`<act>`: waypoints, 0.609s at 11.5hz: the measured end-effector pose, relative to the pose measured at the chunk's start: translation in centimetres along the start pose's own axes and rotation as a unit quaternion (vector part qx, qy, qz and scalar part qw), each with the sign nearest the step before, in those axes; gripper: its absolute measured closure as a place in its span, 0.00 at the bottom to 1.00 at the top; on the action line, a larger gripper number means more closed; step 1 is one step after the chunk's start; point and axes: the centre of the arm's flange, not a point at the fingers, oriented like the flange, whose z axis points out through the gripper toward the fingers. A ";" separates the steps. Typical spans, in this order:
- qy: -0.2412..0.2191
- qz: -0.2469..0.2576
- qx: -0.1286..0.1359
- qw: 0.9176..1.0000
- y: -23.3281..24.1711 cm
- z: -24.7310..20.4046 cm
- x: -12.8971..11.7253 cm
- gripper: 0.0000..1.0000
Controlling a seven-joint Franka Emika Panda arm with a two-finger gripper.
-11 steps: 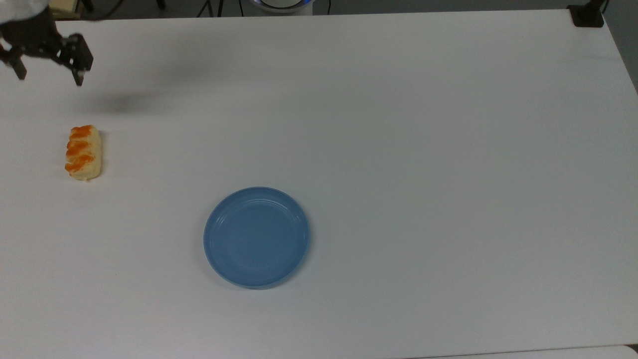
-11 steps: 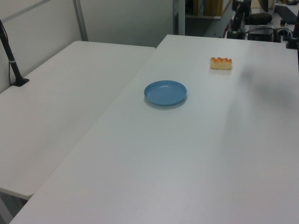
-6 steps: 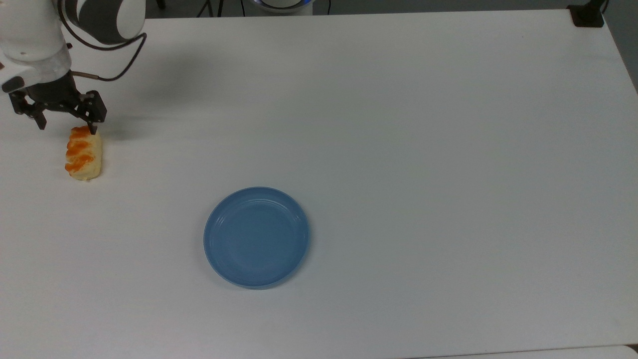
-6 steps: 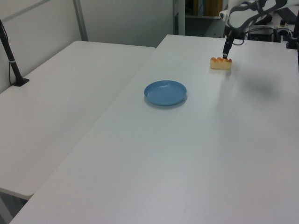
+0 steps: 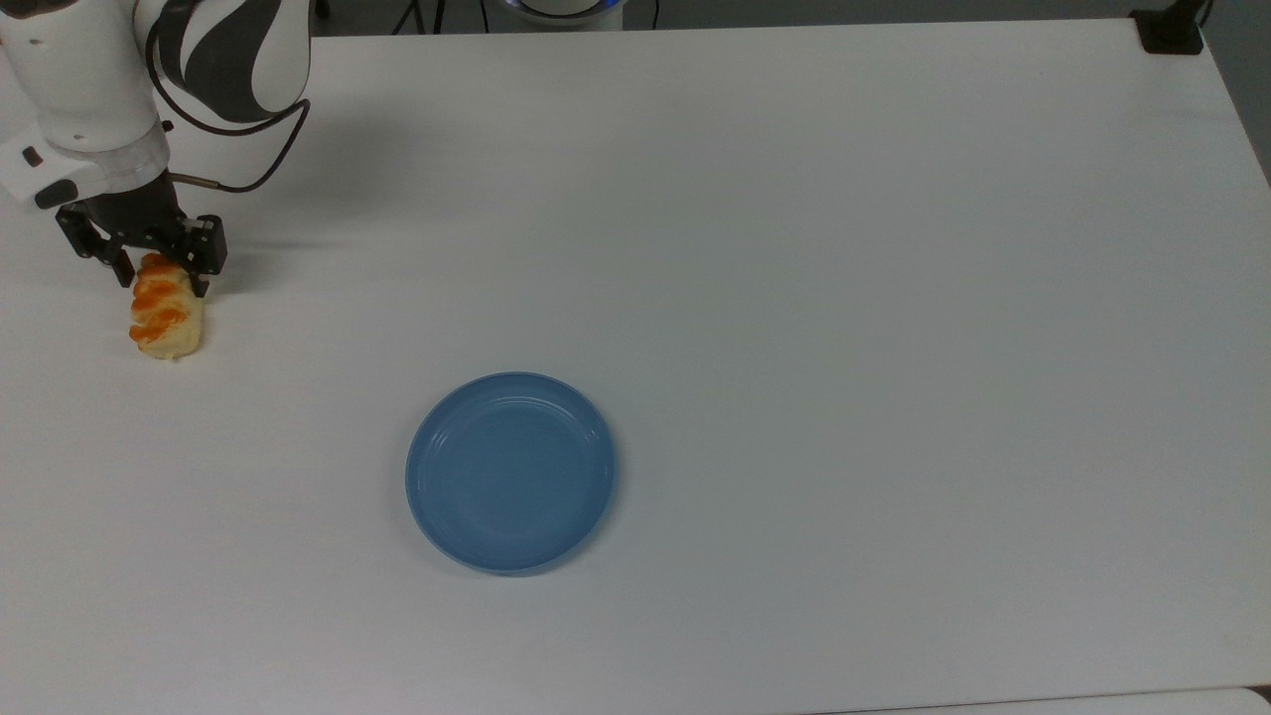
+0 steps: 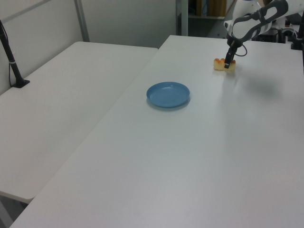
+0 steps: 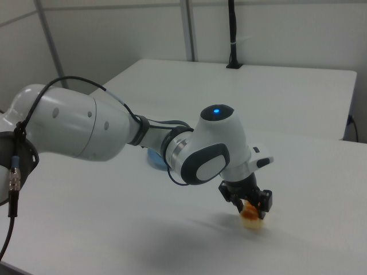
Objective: Put the bread onto the plate
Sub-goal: 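Lift the bread roll and carry it over the blue plate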
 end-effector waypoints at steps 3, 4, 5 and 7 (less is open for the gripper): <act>0.009 0.044 0.008 0.999 -1.2 -0.6 0.9 0.55; 0.013 0.063 0.018 0.998 -2.9 -1.4 2.0 0.55; 0.015 0.077 0.030 0.996 -5.2 -2.8 3.4 0.55; 0.022 0.107 0.046 0.993 -10.5 -6.8 6.5 0.55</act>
